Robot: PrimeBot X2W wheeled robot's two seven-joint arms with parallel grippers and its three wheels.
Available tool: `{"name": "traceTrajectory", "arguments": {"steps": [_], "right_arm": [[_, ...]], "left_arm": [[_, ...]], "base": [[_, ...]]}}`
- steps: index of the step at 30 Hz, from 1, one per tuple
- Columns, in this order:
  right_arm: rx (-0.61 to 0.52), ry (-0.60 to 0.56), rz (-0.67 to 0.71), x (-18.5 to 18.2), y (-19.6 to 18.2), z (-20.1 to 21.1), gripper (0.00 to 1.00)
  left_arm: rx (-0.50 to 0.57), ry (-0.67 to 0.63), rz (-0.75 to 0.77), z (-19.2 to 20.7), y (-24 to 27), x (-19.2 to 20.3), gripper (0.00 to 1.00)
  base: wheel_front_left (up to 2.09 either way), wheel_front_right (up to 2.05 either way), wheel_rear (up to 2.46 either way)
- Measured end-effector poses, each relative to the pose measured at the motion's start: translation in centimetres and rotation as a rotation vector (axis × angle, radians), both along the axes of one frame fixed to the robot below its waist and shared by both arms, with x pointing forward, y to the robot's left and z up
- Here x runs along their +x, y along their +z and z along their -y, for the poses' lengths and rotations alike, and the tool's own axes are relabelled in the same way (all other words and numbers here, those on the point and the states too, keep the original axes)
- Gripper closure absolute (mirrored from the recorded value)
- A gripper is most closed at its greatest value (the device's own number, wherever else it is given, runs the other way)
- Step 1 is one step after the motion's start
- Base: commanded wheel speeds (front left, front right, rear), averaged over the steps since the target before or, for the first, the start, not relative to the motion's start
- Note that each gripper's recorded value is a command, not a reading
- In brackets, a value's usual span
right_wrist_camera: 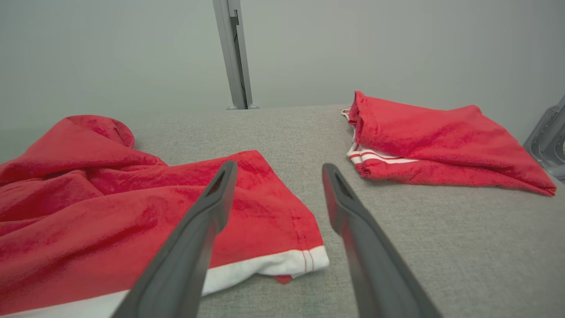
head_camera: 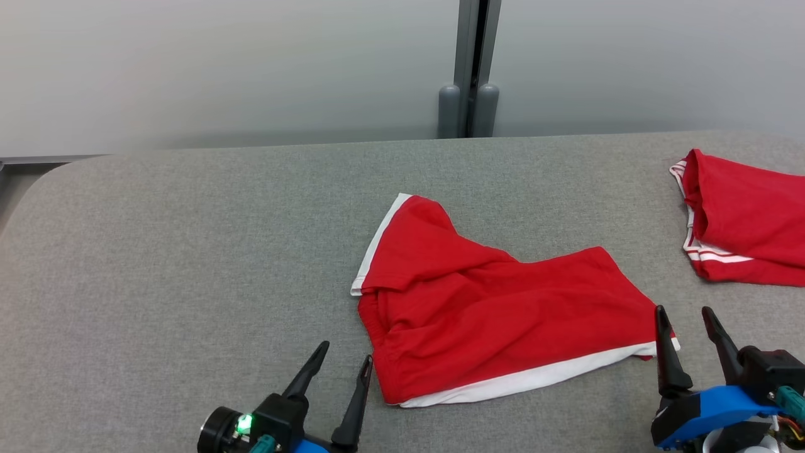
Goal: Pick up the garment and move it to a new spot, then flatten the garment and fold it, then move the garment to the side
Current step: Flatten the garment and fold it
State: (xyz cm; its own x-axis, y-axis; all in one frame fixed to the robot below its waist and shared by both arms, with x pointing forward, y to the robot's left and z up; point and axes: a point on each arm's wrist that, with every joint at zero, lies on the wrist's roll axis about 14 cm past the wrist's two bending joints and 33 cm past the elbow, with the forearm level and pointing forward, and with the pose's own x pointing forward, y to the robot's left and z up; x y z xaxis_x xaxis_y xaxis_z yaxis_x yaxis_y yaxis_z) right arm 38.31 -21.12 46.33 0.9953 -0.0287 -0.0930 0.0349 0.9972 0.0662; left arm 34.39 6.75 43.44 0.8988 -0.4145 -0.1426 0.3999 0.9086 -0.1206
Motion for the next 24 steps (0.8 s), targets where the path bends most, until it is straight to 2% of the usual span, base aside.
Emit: {"name": "traceTrajectory", "arguments": {"steps": [11,24], "right_arm": [[0.008,-0.064,-0.134,0.1,-4.5,2.4,0.0],[0.04,-0.077,-0.254,0.2,-8.4,2.4,0.0]], "left_arm": [[0.014,-0.181,-0.148,3.3,-4.0,-3.6,0.0],[0.006,-0.25,-0.196,5.1,-5.3,-2.9,0.0]], "base": [[0.0,0.0,0.0],[0.0,0.0,0.0]]}}
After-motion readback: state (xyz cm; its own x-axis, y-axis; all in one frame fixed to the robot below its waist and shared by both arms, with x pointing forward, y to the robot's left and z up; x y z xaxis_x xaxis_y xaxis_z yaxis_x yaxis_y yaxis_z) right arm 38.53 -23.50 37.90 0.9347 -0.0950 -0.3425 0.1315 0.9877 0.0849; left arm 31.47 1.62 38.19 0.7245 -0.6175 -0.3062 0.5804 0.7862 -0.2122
